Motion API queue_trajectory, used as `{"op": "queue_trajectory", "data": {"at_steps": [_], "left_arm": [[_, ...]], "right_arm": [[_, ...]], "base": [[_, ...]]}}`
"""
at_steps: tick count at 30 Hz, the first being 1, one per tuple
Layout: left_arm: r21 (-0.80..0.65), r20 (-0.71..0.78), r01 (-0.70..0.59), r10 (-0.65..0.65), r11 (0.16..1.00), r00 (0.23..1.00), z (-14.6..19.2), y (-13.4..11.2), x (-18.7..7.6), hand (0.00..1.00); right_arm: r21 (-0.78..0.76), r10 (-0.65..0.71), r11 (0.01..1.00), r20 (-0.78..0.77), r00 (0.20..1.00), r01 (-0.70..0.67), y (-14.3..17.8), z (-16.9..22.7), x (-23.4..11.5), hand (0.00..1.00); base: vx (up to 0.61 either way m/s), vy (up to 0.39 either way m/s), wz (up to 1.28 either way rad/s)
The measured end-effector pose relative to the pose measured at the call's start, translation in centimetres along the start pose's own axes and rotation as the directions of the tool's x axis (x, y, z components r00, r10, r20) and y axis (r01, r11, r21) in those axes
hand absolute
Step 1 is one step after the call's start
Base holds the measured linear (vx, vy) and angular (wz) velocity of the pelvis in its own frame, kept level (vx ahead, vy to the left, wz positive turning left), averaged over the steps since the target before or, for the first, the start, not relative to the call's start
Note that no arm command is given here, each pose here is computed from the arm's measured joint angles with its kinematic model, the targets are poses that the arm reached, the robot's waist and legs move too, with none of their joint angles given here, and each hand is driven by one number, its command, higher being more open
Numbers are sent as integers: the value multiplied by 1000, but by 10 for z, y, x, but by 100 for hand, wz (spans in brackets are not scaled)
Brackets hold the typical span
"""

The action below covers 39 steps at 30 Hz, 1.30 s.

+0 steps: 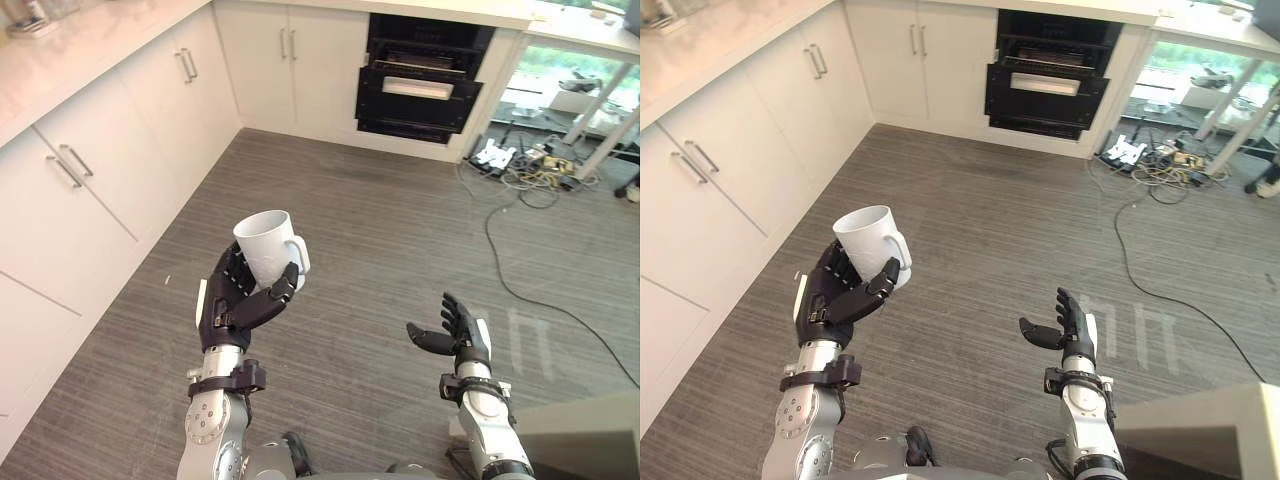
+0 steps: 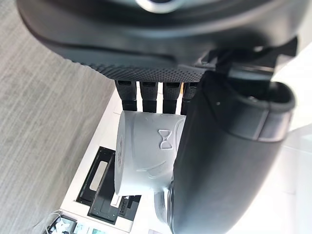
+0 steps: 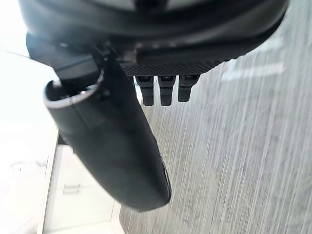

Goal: Walk over to the sink, pick up the cup, carry it to the dishwasher, place the cup inside the dishwasher, then close the dishwasher door

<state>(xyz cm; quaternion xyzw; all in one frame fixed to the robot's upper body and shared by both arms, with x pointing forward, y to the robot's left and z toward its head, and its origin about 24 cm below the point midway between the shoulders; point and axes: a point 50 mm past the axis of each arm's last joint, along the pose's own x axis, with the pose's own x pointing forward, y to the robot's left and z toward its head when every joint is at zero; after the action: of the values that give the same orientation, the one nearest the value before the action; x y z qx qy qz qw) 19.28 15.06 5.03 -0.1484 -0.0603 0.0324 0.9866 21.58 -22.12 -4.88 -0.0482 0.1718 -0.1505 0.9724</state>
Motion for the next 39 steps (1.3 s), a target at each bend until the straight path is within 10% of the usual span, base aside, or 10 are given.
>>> {"op": "queue_trajectory", "data": {"at_steps": [16, 39], "left_arm": [[-38, -35, 120, -121, 992, 992, -14, -29, 15, 30], [40, -95, 78, -74, 996, 993, -16, -5, 1, 30]], "right_arm": [[-29, 6, 1000, 10, 1000, -6, -9, -4, -17, 90], [11, 90, 996, 16, 996, -90, 34, 1, -12, 90]], "base": [[500, 19, 60], [503, 121, -52]]}}
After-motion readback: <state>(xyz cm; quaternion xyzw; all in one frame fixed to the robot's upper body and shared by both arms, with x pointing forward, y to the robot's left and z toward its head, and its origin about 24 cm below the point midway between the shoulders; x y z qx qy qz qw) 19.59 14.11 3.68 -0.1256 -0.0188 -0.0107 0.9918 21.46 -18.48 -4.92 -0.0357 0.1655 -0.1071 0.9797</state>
